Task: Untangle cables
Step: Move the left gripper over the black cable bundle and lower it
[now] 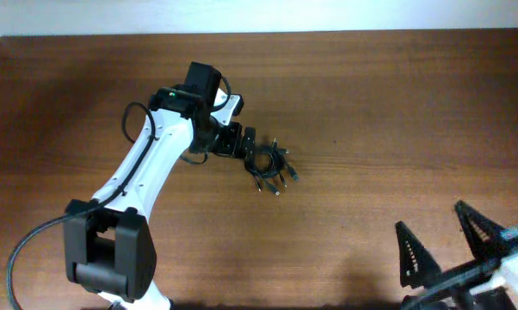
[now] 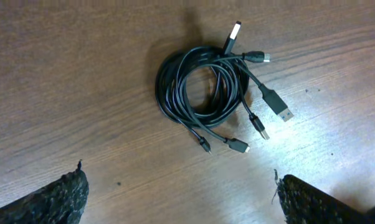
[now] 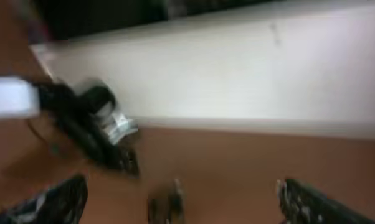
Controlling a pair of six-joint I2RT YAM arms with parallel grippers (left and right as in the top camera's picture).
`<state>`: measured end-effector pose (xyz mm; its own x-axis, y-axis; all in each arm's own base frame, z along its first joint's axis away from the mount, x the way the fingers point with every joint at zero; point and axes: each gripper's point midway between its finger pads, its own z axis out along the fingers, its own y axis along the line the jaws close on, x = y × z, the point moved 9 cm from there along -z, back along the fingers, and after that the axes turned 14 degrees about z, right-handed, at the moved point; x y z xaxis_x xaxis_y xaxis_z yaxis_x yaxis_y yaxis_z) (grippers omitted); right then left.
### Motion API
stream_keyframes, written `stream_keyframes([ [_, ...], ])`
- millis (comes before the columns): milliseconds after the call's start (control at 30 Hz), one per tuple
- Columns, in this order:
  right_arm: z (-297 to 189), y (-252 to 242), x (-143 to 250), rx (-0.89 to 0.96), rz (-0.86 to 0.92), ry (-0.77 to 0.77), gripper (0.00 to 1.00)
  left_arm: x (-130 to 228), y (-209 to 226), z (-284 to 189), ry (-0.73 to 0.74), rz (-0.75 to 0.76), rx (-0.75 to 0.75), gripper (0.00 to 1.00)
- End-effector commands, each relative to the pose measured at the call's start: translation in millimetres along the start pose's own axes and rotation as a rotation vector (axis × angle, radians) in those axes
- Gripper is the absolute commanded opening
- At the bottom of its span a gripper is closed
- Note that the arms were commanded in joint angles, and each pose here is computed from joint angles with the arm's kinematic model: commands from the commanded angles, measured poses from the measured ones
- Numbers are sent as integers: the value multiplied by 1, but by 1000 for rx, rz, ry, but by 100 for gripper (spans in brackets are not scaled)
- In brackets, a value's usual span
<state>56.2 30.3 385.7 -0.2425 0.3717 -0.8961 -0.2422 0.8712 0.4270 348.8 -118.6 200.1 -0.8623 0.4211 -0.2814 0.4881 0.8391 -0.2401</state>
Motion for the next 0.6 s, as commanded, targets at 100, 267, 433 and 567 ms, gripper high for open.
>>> stream_keyframes([
  [100,57,-17,10,-112,305,473,99,-5,5,15,15,-40,11,89],
  [267,100,-42,19,-105,505,685,99,-4,10,39,69,-83,30,69],
  [433,130,-67,35,-31,653,843,99,-7,-6,71,112,-50,85,55],
  [567,140,-77,45,-7,689,920,99,-12,-6,90,101,-28,73,45],
])
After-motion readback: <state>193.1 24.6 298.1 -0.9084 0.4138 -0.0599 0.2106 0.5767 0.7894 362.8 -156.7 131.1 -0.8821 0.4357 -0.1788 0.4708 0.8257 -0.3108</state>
